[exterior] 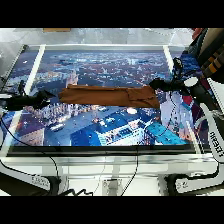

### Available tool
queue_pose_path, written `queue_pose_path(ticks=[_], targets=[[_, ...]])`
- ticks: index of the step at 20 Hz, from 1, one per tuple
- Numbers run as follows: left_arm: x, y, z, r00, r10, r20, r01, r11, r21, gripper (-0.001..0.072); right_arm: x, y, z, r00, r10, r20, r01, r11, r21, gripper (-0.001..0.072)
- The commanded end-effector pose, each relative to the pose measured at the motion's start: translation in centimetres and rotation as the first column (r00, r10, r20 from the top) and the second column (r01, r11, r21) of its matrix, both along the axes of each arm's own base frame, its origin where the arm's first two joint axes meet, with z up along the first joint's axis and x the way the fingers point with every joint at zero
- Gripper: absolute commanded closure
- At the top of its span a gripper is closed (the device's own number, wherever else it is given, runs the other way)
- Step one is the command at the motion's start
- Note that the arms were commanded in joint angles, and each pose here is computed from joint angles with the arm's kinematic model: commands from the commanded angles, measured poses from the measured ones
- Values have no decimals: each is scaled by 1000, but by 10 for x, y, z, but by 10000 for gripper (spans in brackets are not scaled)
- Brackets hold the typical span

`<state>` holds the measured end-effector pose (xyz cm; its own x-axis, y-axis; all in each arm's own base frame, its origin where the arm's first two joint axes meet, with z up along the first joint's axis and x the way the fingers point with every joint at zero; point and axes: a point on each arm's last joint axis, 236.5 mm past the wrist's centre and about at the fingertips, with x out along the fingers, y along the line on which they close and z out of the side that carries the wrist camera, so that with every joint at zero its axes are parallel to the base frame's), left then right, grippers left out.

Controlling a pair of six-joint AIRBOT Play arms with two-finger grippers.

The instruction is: Fold the clothes and pants, and hang the long-sleeved shirts on hangers.

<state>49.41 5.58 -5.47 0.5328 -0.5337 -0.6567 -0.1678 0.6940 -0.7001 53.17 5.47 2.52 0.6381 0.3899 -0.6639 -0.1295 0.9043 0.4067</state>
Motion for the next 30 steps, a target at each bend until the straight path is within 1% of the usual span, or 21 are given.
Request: queue_pose_path(ticks=[1, 8, 11, 12, 13, 14, 15, 16, 17, 18, 20, 21, 22, 23, 25, 27, 30], targets=[[13, -15, -16, 1000, -8, 22, 8, 1000, -30, -13, 0, 5, 3, 1000, 4, 3, -4, 1000, 14, 158], [29, -52, -49, 999, -40, 20, 39, 999, 38, -13, -1, 20, 4, 1000, 27, 3, -27, 999, 25, 158], [45, -56, -46, 998, -22, 60, 17, 996, 87, 12, -2, 25, 4, 999, 37, 3, -37, 999, 26, 158], [51, -57, -42, 997, -19, 77, 11, 995, 101, 104, -3, 29, 5, 999, 44, 4, -44, 999, 27, 158], [58, -59, -38, 995, -18, 97, 7, 993, 116, 156, -4, 33, 5, 999, 54, 3, -54, 998, 26, 158], [64, -60, -34, 993, -15, 117, -1, 991, 133, 164, -5, 38, 5, 998, 65, 5, -65, 998, 24, 158], [71, -61, -30, 990, -10, 138, -12, 988, 154, 254, -5, 44, 5, 996, 86, 12, -86, 996, 14, 158], [78, -61, -27, 987, 3, 159, -30, 985, 172, 439, -6, 49, 6, 994, 106, 19, -106, 994, 3, 158], [84, -61, -25, 984, 14, 178, -48, 981, 190, 665, -6, 54, 9, 991, 128, 30, -128, 992, -9, 158], [88, -61, -23, 981, 21, 194, -62, 977, 204, 698, -5, 57, 13, 990, 136, 37, -135, 991, -11, 159], [91, -64, -17, 978, 18, 210, -63, 975, 212, 697, -3, 60, 25, 987, 151, 53, -151, 989, -9, 160], [91, -67, -9, 974, -6, 228, -47, 973, 225, 698, 0, 63, 33, 986, 152, 70, -152, 988, -4, 182], [89, -70, 2, 964, -61, 259, -8, 966, 257, 698, 4, 64, 42, 984, 153, 90, -153, 988, -2, 409], [87, -75, 19, 945, -133, 298, 40, 954, 298, 699, 6, 68, 50, 982, 153, 107, -154, 988, 3, 710], [82, -84, 61, 901, -226, 370, 89, 932, 351, 699, 13, 84, 63, 979, 139, 152, -146, 989, 36, 700], [73, -91, 109, 857, -276, 436, 103, 919, 380, 698, 16, 104, 67, 972, 146, 184, -155, 987, 34, 701], [46, -103, 171, 786, -383, 485, 144, 877, 458, 698, 4, 152, 66, 965, 189, 180, -201, 978, 49, 702]])
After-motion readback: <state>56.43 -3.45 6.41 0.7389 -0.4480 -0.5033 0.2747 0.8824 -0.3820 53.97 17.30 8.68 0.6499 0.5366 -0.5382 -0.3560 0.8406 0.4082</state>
